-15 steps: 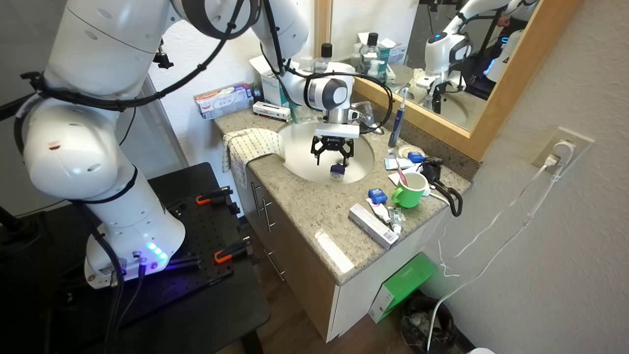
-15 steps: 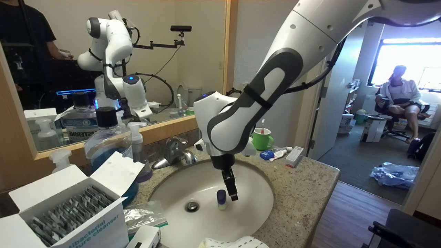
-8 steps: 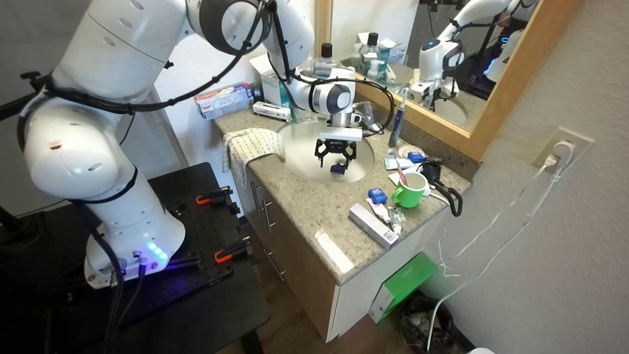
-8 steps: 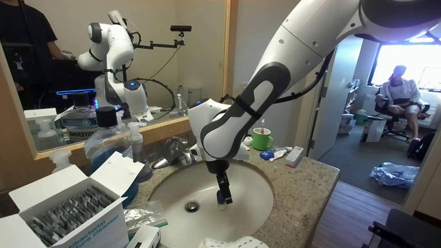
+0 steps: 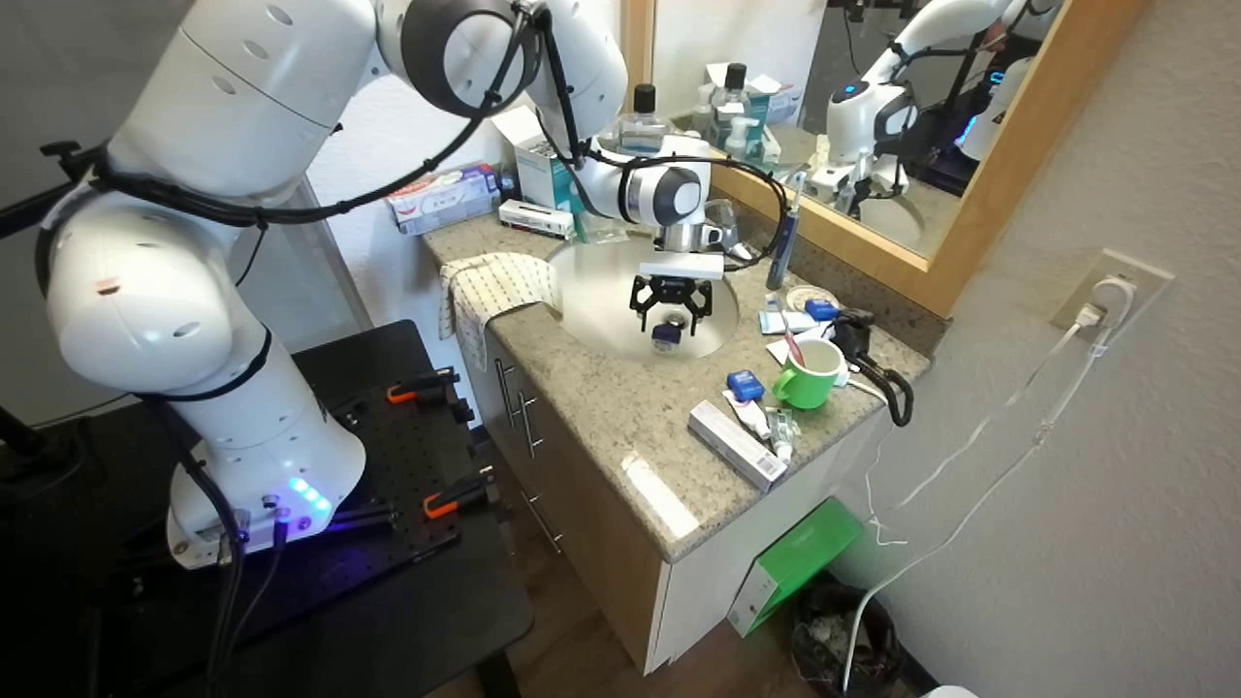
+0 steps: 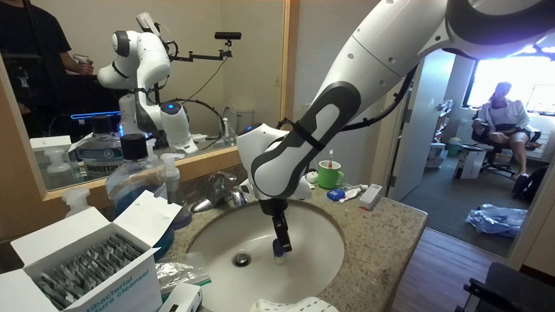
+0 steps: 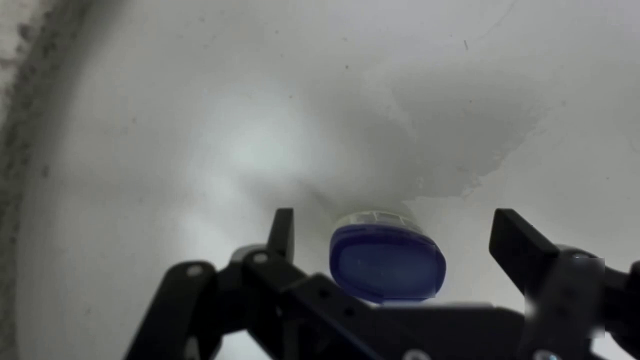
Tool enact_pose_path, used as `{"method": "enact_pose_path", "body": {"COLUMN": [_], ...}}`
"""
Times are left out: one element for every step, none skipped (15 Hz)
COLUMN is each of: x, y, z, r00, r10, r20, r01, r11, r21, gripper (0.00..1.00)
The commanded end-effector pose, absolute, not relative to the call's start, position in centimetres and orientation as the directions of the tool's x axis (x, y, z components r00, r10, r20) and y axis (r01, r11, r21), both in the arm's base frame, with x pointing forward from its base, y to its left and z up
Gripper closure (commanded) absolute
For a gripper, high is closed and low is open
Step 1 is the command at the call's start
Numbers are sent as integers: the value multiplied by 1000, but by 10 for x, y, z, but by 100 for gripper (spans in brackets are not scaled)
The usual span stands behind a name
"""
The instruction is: Remove the Vaseline from the sink and place it on the right side of the counter
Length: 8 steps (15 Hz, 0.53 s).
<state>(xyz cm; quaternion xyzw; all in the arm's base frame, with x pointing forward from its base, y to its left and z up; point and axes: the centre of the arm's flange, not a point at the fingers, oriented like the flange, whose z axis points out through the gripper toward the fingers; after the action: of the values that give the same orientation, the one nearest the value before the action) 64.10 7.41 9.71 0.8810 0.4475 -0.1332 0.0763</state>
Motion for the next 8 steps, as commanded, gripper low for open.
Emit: {"method": "enact_pose_path", "body": {"x": [626, 625, 625, 624, 625, 625, 625, 623], "y": [71, 69, 64, 59, 53, 48, 44, 41], "z": [111, 111, 109, 106, 101, 97, 92, 90], "r00": [582, 589, 599, 606, 613, 618, 616, 615], "r10": [757, 752, 745, 740, 732, 726, 728, 730], "r20": [-296, -295, -293, -292, -297, -301, -301, -298], "r01": [802, 796, 788, 783, 775, 769, 768, 768], "r11": [-596, -603, -613, -620, -630, -638, -640, -640], "r21": [52, 54, 54, 51, 48, 41, 25, 15], "gripper": [0, 0, 0, 0, 0, 0, 0, 0]}}
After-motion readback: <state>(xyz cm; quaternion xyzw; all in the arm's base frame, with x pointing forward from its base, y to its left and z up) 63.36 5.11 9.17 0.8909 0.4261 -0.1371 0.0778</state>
